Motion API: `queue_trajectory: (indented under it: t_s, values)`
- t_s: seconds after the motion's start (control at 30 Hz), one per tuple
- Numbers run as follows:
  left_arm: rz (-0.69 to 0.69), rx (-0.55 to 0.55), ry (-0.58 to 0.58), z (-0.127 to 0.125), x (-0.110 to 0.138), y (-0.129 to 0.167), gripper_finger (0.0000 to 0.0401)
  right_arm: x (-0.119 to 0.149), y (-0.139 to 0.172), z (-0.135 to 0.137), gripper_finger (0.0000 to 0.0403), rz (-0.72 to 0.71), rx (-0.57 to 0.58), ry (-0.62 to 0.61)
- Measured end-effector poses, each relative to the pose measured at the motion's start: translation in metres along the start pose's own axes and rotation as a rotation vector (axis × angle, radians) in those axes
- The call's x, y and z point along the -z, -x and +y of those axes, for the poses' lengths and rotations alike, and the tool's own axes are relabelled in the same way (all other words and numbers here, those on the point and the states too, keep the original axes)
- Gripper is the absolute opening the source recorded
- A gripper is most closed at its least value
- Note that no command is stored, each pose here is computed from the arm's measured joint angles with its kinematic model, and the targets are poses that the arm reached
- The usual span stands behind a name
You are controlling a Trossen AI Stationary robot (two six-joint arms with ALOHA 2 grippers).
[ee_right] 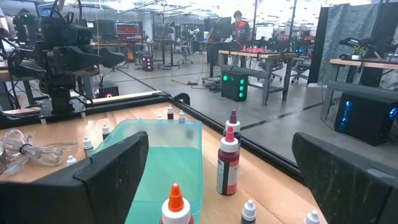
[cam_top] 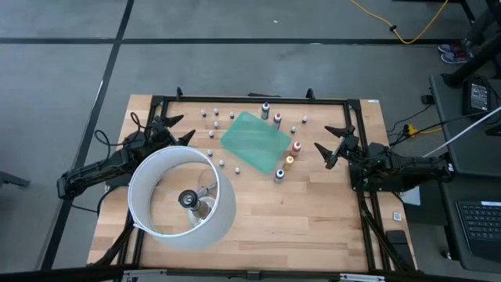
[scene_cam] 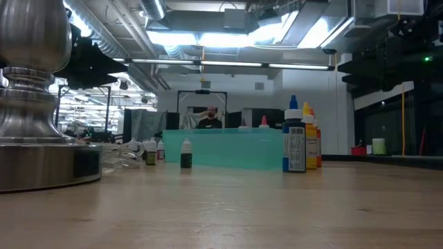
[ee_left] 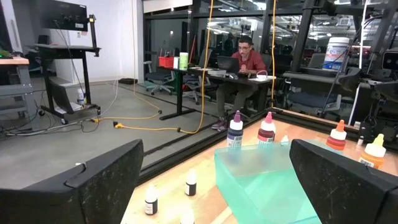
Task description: Pick & Place food coloring
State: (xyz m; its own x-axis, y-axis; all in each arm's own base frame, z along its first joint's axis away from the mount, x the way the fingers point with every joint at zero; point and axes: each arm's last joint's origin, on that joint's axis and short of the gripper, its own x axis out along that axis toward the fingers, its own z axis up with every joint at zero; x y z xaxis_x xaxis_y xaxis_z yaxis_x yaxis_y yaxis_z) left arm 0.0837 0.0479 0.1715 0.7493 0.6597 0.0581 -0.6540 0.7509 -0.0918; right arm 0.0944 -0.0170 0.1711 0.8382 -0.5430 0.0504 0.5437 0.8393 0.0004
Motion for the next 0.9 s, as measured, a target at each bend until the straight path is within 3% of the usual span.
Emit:
queue_trajectory:
  t_s: [0.6,0.73,0.9]
  values:
    - [0.000,0.000,0.000,0.000,0.000,0.000,0.0400,-0.003,0.000,0.001,0.0397,-0.010,-0.035,-0.014]
    - [0.000,0.000,0.000,0.000,0.000,0.000,0.0400,-0.024,0.003,-0.002,0.0397,-0.040,-0.029,-0.018]
    - [0.000,0.000,0.000,0.000,0.000,0.000,0.0400,-0.053,0.007,-0.008,0.0397,-0.040,0.067,0.003]
